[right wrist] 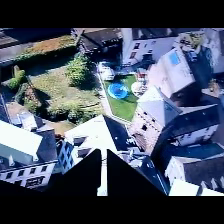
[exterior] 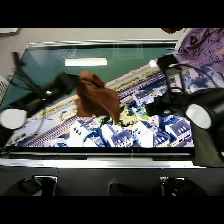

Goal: Fold the clothes and pants, and hang the long-sleeved shirts on hangers.

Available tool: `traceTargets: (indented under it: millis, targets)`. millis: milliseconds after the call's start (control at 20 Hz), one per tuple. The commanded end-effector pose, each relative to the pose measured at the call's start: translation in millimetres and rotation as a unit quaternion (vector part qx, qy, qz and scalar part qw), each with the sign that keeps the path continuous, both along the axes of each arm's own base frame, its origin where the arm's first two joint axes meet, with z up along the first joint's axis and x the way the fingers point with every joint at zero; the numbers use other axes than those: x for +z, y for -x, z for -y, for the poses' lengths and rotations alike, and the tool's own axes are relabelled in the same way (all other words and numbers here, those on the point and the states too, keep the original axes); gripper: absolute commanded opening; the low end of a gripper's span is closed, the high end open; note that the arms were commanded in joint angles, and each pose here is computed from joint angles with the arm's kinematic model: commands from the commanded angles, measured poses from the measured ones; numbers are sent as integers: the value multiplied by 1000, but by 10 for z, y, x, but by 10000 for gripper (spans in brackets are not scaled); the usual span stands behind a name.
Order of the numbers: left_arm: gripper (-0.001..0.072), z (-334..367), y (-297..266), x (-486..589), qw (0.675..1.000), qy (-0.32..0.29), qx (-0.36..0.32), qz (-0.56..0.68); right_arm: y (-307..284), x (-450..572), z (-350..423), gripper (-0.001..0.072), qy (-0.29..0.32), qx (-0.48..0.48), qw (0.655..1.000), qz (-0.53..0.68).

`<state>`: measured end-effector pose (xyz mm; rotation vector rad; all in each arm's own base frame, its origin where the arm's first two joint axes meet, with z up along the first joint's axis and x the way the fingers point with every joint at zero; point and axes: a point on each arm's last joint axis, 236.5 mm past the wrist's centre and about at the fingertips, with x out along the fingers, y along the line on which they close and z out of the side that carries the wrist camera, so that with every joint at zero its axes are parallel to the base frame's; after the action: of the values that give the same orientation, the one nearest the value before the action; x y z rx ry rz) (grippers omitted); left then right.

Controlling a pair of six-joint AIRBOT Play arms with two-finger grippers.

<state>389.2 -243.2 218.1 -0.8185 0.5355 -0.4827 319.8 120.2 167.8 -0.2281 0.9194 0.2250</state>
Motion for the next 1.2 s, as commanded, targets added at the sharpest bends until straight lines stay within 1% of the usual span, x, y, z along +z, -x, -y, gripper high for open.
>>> traceTargets:
  millis: [0, 100, 150, 200, 250, 300, 350, 400, 450, 550, 650, 750, 800, 850, 900, 950, 1000, 1050, 1100, 1150]
  targets:
    - [12, 590, 66, -529, 997, 1, -44, -60, 150, 92, 340, 82, 40, -36, 999, 0]
    - [13, 814, 66, -1070, 992, -27, -61, -110, 212, 45, 376, 82, 44, -43, 998, -16]
    - [24, 878, 72, -1290, 988, -29, -63, -139, 224, 37, 384, 85, 42, -50, 998, -19]
    - [156, 912, 74, -1476, 983, -25, -60, -169, 219, 40, 380, 87, 37, -55, 998, -18]
    - [391, 911, 66, -1577, 980, -19, -55, -189, 207, 47, 371, 87, 31, -61, 998, -16]
    - [548, 878, 47, -1589, 979, -17, -51, -194, 180, 65, 355, 89, 23, -66, 998, -9]
    - [577, 814, 16, -1545, 980, -14, -46, -193, 135, 97, 320, 124, 9, -72, 997, 1]
    - [577, 708, -28, -1471, 981, -14, -41, -187, 81, 135, 287, 277, -10, -84, 996, 14]
    - [577, 569, -75, -1382, 983, -20, -38, -176, 25, 169, 252, 358, -32, -100, 994, 25]
    - [577, 231, -149, -1227, 986, -36, -30, -161, -52, 169, 288, 355, -39, -124, 991, 32]
    - [576, -132, -171, -1115, 986, -52, -21, -159, -135, 162, 619, 354, -55, -197, 978, 34]
    - [575, -448, -186, -1040, 986, -69, -12, -153, -177, 28, 1089, 350, -90, -279, 956, 7]
    - [575, -577, -207, -1023, 986, -74, -5, -151, -144, -178, 1203, 349, -121, -298, 946, -31]
    - [575, -702, -245, -1019, 985, -73, 8, -153, -70, -483, 1170, 349, -178, -301, 933, -89]
    - [575, -802, -287, -1022, 985, -71, 20, -154, 15, -752, 1000, 349, -250, -286, 914, -142]
    - [576, -891, -322, -1027, 985, -70, 30, -156, 108, -972, 740, 350, -334, -262, 886, -189]
    - [575, -956, -345, -1027, 985, -68, 38, -156, 178, -1107, 507, 353, -403, -243, 855, -217]
    - [576, -994, -357, -1028, 984, -68, 42, -157, 262, -1243, 285, 365, -453, -228, 828, -240]
    - [575, -1009, -363, -1030, 984, -68, 44, -157, 338, -1382, 115, 392, -482, -221, 808, -255]
    - [576, -1021, -371, -1032, 984, -71, 46, -154, 422, -1576, -14, 417, -493, -227, 796, -268]
